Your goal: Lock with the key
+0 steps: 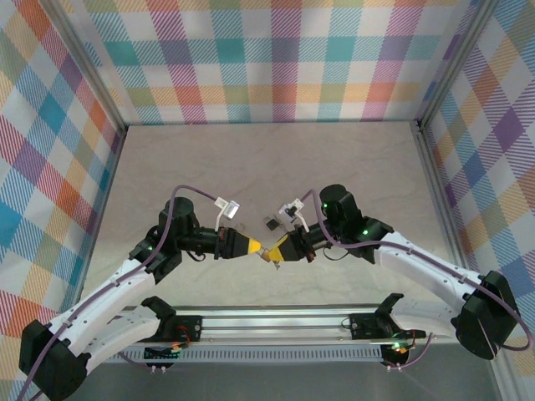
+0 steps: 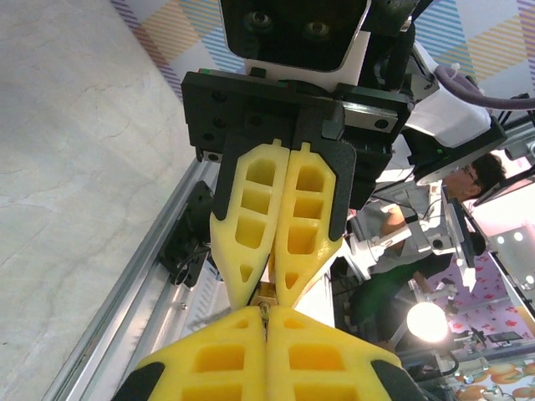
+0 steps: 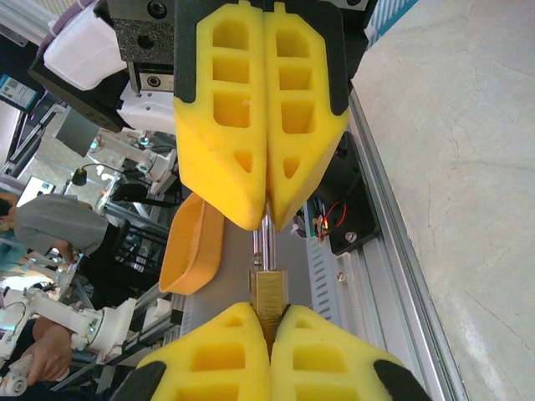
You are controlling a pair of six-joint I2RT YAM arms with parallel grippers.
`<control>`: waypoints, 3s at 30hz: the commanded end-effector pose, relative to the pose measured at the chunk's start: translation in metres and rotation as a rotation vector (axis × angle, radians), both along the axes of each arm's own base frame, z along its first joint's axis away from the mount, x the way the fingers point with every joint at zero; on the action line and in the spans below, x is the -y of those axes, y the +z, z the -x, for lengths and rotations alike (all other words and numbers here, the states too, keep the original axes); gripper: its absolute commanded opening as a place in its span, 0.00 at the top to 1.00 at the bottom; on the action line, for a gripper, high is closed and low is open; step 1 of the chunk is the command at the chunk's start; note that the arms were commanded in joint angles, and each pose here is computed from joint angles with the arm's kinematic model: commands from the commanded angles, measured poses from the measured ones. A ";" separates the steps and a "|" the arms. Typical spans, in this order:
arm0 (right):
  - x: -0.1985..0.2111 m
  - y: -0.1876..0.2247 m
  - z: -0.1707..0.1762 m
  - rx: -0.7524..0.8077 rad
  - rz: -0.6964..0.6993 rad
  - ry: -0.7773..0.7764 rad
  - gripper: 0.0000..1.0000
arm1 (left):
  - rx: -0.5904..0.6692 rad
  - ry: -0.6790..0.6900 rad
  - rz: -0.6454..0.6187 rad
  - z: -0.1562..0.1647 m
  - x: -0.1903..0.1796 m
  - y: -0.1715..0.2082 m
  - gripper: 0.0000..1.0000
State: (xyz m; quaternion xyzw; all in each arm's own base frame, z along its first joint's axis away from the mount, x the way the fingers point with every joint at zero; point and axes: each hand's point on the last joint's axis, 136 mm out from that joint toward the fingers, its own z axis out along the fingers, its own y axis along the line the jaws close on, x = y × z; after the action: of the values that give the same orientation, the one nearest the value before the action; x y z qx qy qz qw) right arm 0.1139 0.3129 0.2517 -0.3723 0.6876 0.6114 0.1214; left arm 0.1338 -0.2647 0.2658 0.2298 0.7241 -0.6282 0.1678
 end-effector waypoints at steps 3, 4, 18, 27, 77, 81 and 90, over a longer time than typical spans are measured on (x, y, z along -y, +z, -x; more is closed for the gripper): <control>-0.006 0.032 -0.007 0.042 -0.081 -0.003 1.00 | 0.037 -0.036 -0.001 0.010 0.002 0.006 1.00; -0.006 0.033 -0.007 0.043 -0.089 -0.001 1.00 | 0.037 -0.038 -0.001 0.011 0.002 0.006 1.00; -0.012 0.052 -0.007 0.072 -0.158 0.045 1.00 | 0.042 -0.066 0.038 0.018 0.004 0.012 1.00; -0.013 0.062 -0.006 0.102 -0.186 0.073 1.00 | 0.046 -0.080 0.061 0.021 0.004 0.016 1.00; 0.047 0.023 -0.066 0.232 -0.030 -0.441 0.09 | 0.119 0.326 0.008 -0.062 -0.010 0.032 1.00; 0.056 0.015 -0.069 0.235 -0.022 -0.506 0.01 | 0.096 0.369 0.062 -0.083 -0.001 0.035 1.00; 0.079 0.021 -0.048 0.333 -0.173 -0.574 0.00 | 0.044 0.351 0.166 -0.111 0.023 0.037 1.00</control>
State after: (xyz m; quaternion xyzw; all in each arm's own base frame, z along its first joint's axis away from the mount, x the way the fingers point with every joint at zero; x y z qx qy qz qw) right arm 0.1630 0.2400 0.2615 -0.2564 0.7103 0.5266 0.3904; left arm 0.2400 -0.2830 0.2690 0.0867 0.7427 -0.6029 0.2782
